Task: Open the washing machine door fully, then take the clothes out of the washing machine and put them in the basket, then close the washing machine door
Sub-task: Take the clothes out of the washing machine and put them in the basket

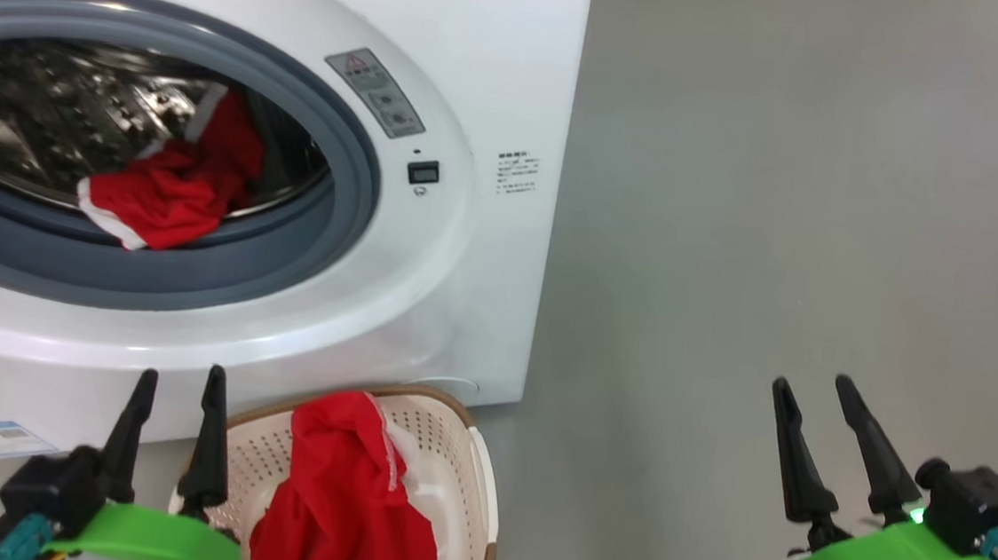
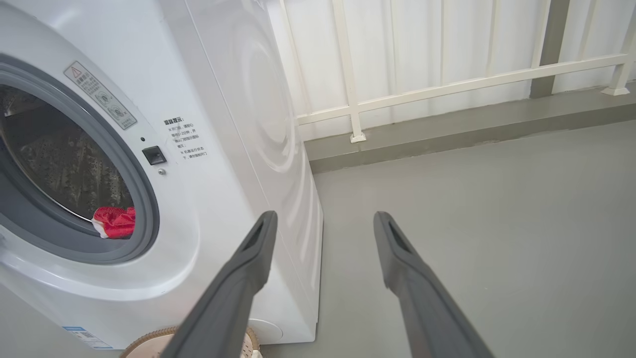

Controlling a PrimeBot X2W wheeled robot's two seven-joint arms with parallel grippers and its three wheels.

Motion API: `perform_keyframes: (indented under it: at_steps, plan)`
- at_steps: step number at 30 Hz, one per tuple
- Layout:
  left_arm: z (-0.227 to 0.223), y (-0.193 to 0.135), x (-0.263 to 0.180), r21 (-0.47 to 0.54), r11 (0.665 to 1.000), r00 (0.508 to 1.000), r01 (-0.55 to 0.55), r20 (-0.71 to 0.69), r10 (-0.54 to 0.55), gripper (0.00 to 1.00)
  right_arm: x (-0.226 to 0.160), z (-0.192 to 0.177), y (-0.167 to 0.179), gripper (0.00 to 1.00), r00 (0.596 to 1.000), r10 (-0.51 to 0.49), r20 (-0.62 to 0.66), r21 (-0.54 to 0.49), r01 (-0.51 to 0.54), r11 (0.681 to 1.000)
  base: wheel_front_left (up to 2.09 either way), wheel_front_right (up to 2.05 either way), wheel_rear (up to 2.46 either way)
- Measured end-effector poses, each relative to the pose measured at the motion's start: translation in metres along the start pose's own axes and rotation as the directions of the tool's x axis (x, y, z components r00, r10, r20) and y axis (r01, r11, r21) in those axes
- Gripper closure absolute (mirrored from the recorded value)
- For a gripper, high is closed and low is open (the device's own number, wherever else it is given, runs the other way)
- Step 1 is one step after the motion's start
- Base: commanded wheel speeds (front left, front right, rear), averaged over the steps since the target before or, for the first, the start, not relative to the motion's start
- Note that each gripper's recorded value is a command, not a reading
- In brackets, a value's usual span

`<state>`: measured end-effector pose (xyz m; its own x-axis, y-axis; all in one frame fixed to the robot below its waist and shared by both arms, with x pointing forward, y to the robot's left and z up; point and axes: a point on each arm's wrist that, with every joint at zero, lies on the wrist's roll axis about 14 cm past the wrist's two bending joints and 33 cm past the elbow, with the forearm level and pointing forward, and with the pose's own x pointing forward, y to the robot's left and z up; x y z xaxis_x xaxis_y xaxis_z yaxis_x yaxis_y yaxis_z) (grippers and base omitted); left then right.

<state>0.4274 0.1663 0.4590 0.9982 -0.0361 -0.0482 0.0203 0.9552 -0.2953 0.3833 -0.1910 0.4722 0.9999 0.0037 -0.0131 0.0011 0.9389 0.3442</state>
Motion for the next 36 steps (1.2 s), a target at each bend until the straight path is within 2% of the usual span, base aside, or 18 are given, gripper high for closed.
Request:
perform_keyframes:
  at_steps: [15, 36]
  plan:
    - [0.022, 0.018, -0.049, 0.04, 0.998, 0.997, -0.041, 0.064, 0.038, 0.0, -0.026, -0.009, 0.002, 0.0, 1.0, 0.006, -0.03, 0.002, -0.006, 1.0, 0.0, 0.0, 0.0]
    - [0.007, 0.016, -0.044, 0.042, 0.999, 0.999, -0.031, 0.022, 0.03, 0.0, -0.021, -0.016, -0.007, 0.0, 0.998, -0.022, -0.053, 0.001, 0.022, 1.0, 0.0, 0.0, 0.0]
